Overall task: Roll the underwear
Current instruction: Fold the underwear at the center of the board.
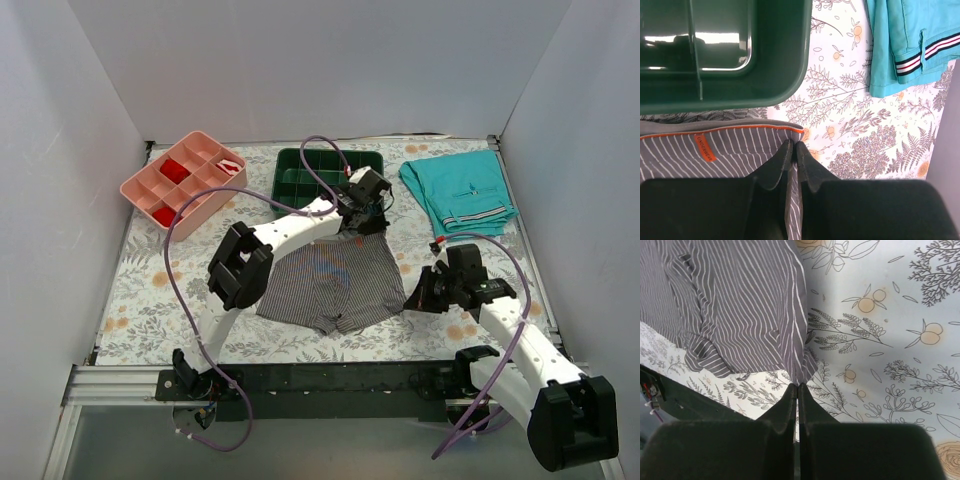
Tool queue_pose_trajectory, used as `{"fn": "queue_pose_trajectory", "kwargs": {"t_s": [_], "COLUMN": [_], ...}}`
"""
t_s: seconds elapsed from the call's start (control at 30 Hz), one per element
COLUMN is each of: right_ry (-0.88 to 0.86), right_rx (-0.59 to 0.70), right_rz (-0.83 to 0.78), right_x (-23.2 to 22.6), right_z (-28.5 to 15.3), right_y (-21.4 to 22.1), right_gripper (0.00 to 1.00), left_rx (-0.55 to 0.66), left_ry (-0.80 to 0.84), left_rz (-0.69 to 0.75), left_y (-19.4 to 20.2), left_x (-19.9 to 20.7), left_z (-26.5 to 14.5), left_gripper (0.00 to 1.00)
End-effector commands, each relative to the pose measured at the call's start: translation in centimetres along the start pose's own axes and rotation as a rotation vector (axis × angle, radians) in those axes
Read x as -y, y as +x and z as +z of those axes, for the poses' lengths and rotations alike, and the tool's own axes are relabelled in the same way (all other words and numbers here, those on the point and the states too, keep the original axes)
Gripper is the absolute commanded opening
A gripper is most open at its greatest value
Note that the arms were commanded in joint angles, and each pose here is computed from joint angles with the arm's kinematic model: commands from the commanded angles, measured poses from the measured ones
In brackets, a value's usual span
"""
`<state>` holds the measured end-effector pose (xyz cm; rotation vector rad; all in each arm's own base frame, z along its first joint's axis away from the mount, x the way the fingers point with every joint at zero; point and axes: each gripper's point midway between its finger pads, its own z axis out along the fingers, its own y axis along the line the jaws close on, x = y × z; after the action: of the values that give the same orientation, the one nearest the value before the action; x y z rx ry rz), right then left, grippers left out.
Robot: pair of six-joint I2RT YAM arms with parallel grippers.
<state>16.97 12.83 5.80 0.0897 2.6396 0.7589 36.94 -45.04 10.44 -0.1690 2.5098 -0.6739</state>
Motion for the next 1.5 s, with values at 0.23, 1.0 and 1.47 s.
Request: {"fn": "queue_pose_trajectory", "kwargs": {"t_s": [0.23,1.0,1.47], "right_ry": [-0.191,-0.357,-0.397], "right_rx": [0.059,-0.078,-0.219], "right_rz": [-0.101,-0.283,-0.381], "right_x": [-5.1,-19.1,-27.4], "right_z": [-3.3,-2.0,2.1], "right_y": [-1.9,-0.2,1.7], "right_gripper": [0.01,0.01,0.01], "left_rx": [0.107,0.197,0.180], "left_ry": [0.106,0.135,0.106], "left_rz": [0.005,-0.086,-0.150], "left_y": [-3.3,-7.4,-7.3], "left_x": [2.3,-7.8,-15.4], "left_z": [-5.5,-11.7,-13.2], "left_gripper": [0.00,0.00,0.00]}}
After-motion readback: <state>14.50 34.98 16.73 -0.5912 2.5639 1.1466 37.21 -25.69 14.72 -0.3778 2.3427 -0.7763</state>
